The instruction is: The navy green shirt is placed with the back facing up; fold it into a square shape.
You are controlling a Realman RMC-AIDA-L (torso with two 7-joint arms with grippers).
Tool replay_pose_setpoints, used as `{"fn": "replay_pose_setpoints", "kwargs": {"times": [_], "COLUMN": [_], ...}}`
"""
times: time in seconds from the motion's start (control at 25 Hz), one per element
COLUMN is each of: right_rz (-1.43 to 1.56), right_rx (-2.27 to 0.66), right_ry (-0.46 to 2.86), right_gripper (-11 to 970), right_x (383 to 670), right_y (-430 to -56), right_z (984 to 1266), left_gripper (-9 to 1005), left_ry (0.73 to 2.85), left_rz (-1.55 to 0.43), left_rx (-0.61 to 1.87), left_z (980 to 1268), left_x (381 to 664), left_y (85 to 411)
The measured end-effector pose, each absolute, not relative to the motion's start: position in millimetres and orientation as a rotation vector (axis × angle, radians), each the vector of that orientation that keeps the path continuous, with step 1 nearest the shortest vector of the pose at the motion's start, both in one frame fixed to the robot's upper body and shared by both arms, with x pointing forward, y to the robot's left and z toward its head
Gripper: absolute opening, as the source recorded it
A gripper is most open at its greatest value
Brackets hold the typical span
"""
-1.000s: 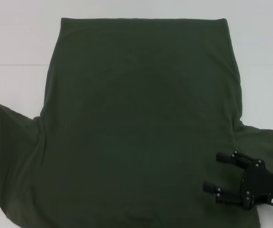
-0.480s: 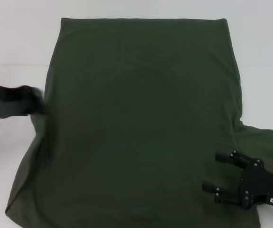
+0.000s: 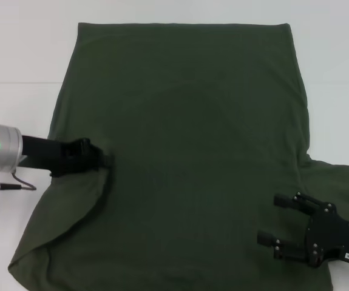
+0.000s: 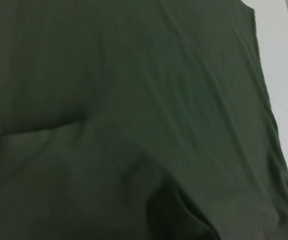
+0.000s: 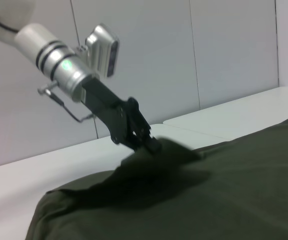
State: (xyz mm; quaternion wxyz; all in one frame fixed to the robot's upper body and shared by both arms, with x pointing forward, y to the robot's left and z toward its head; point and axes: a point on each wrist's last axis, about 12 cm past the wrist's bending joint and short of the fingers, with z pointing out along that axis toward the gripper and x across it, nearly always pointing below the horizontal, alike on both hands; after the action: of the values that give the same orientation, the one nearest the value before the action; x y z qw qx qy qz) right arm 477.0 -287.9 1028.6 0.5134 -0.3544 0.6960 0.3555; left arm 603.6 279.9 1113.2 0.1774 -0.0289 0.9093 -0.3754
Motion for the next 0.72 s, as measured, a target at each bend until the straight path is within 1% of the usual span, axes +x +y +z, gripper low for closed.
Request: {"fn": "replay_pose_setpoints", "kwargs": {"times": [0.12, 0.28, 0.4, 0.56, 0.72], "right_rz": [0.856, 0.855, 0.851, 0.85, 0.853], "right_rx": [-0.852, -0.852, -0.85, -0.846, -0.829], "right_ry": [1.672, 1.673, 1.678, 1.68, 1.682], "right_gripper": [917, 917, 917, 917, 917], "right_x": [477, 477, 477, 477, 476], "right_y": [-288, -288, -288, -289, -290], "right_z": [1029, 1029, 1028, 1028, 1028], "left_gripper": [102, 258, 378, 539, 657], "left_ry": [2.527, 2.42, 2.309, 2.13, 1.89], "left_rz": [-1.087, -1.144, -1.178, -1.201, -1.13], "left_rx": [-0.029, -0.039, 0.006, 0.186, 0.491], "left_z": [1107, 1106, 1105, 1109, 1112], "left_x": [599, 592, 583, 566, 538], "left_y": [281, 291, 300, 311, 318]}}
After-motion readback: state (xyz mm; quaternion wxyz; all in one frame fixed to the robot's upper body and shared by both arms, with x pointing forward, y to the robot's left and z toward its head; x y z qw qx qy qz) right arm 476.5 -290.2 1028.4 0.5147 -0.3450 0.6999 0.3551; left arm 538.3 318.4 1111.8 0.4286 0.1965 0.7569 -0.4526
